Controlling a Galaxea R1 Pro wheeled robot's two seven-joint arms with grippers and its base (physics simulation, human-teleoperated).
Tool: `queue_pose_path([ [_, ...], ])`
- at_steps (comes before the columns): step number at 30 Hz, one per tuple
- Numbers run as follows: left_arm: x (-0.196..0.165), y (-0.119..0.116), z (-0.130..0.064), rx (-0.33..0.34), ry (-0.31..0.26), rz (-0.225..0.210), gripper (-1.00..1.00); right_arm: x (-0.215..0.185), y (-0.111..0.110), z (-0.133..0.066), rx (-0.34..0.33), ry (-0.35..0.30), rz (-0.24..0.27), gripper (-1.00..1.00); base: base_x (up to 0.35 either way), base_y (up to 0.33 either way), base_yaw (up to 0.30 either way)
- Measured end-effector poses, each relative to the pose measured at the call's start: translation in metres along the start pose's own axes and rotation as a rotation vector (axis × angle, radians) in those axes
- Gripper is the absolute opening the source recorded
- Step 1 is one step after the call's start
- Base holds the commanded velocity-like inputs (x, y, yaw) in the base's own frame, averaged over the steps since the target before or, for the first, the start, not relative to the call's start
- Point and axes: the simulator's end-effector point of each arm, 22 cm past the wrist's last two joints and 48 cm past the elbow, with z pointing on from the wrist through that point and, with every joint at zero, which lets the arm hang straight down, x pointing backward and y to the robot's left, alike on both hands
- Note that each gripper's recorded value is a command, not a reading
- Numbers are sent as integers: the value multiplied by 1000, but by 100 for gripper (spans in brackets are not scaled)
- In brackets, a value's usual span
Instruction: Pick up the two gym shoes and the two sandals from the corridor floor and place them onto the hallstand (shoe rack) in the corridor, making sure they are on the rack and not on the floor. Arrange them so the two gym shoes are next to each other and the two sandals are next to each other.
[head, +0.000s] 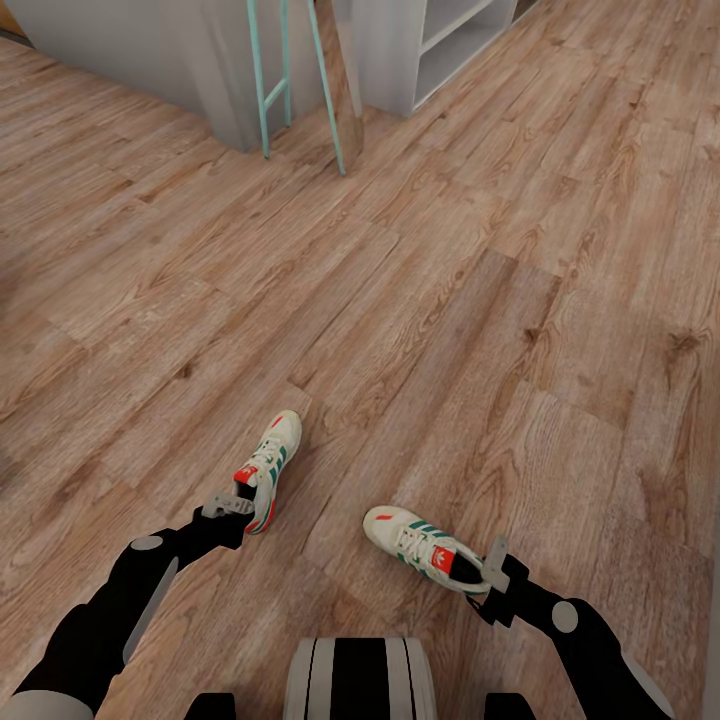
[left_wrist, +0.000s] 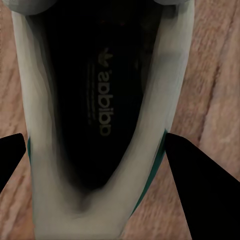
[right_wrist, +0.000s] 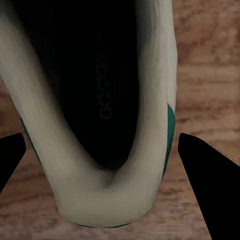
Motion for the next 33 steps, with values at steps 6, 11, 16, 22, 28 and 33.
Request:
queue_pose_path([
  [6, -1, 2, -2, -3, -3, 1, -100, -3, -4, -2, 8, -5, -4, -100, 0, 0, 0],
  [11, -12, 2, -9, -7, -23, 6, -100, -10, -10, -8, 24, -18, -9, -100, 0, 0, 0],
  [16, -21, 3, -16, -12, -40, 12, -100, -22, -22, -16, 52, -40, -22, -100, 0, 0, 0],
  [22, -33, 2, -24, -16, -62, 20, -100, -43, -40, -28, 98, -75, -43, -100, 0, 0, 0],
  [28, -44, 1, -32, -18, -83, 28, -100, -92, -40, -34, 130, -157, -32, -100, 0, 0, 0],
  [33, -54, 2, -40, -25, -102, 34, -100, -131, -31, -36, 137, -221, -16, -100, 0, 0, 0],
])
